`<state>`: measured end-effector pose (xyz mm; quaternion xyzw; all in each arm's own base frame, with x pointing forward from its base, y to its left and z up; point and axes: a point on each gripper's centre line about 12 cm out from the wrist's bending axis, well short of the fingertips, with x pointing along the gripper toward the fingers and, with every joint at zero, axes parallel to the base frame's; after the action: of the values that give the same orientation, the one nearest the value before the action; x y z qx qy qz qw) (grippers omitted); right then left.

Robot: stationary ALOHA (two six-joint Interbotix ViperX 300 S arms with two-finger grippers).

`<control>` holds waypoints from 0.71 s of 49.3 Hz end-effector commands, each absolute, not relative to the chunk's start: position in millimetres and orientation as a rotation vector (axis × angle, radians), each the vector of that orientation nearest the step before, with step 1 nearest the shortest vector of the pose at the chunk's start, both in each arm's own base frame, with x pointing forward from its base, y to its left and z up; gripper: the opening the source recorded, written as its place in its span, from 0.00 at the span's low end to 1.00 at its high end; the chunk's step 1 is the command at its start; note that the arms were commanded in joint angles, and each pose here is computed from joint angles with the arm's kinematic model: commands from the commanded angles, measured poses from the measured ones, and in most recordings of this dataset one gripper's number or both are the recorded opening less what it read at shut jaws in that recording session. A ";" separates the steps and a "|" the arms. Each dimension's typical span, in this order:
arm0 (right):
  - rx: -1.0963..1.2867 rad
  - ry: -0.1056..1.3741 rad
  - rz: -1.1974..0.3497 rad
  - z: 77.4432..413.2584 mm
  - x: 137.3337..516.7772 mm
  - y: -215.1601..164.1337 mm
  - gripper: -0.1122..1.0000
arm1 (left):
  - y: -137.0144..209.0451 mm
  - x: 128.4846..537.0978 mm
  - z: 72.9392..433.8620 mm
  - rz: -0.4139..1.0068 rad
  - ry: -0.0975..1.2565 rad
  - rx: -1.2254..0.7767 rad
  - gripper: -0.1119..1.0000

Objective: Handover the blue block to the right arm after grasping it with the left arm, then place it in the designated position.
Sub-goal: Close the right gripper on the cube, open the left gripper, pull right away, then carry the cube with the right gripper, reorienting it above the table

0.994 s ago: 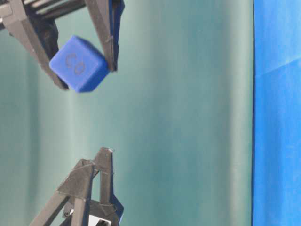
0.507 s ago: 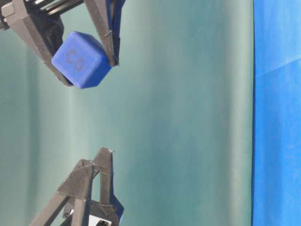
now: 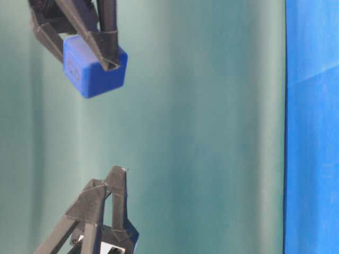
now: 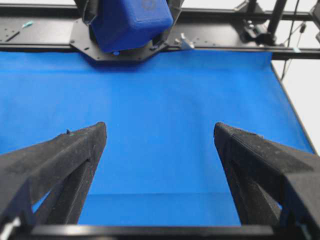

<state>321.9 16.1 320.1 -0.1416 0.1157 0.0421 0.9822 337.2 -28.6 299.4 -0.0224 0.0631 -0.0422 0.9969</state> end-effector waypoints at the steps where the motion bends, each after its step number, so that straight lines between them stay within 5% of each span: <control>1: -0.204 0.213 0.069 330.9 320.2 15.8 0.57 | -26.5 336.2 311.3 -0.080 0.089 -0.044 0.93; 35: 0.049 0.222 0.037 336.2 315.3 17.9 0.57 | -25.5 336.6 312.6 -0.077 0.086 -0.042 0.93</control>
<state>315.7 17.6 324.4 0.0209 0.1255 0.0184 0.9917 337.4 -26.4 299.3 -0.0225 0.0638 -0.0389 0.9970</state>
